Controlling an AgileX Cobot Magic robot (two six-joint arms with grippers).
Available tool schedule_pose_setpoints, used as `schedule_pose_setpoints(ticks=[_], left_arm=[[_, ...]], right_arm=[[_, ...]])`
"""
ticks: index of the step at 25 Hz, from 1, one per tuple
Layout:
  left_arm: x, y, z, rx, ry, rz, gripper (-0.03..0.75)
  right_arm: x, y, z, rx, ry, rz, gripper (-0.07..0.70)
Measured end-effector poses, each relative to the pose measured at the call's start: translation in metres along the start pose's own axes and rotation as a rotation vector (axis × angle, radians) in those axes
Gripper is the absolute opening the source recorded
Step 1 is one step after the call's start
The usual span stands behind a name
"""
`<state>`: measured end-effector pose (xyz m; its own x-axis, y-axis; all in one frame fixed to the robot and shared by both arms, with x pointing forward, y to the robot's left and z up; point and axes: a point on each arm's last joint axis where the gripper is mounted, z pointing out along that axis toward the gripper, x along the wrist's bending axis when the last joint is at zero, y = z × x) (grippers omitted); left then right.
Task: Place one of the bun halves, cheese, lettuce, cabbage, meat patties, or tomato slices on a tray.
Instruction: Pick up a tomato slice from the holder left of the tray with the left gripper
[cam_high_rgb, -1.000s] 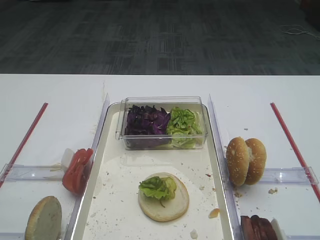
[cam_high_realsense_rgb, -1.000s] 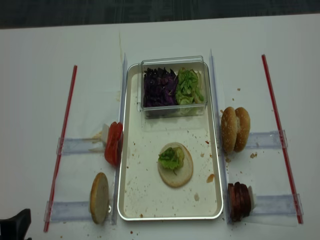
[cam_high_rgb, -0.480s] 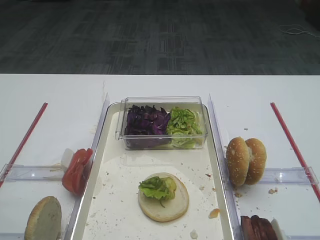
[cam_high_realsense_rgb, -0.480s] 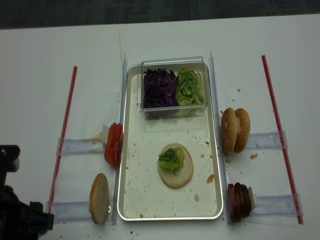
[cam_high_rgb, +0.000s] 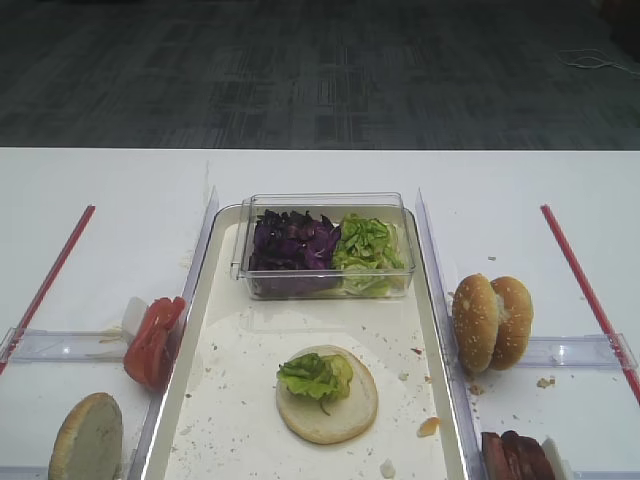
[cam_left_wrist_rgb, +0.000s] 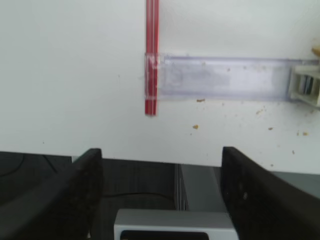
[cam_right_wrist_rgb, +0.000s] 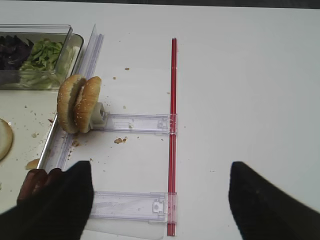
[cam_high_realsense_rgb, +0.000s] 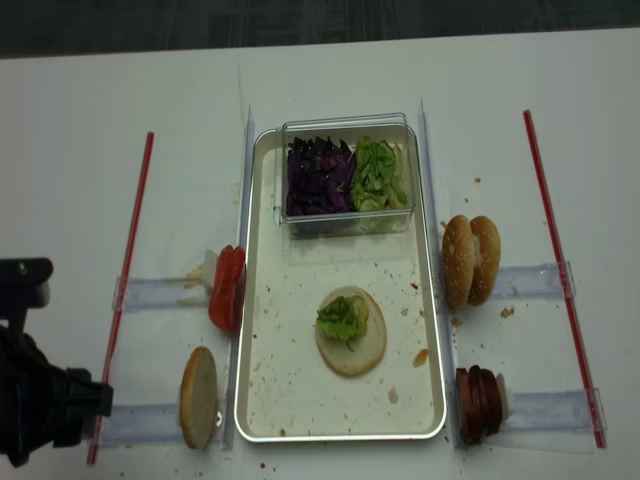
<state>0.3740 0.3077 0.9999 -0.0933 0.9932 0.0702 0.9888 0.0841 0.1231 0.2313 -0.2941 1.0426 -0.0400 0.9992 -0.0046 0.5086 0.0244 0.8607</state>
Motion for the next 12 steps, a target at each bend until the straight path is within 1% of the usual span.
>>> schedule_pose_setpoints(ticks=[7, 12], left_arm=[[-0.004, 0.047, -0.001, 0.009, 0.001, -0.004, 0.491], [-0.008, 0.082, 0.004, 0.027, 0.003, -0.001, 0.491]], right_arm=[[0.0, 0.0, 0.0, 0.0, 0.0, 0.0, 0.59], [0.0, 0.0, 0.0, 0.0, 0.0, 0.0, 0.59]])
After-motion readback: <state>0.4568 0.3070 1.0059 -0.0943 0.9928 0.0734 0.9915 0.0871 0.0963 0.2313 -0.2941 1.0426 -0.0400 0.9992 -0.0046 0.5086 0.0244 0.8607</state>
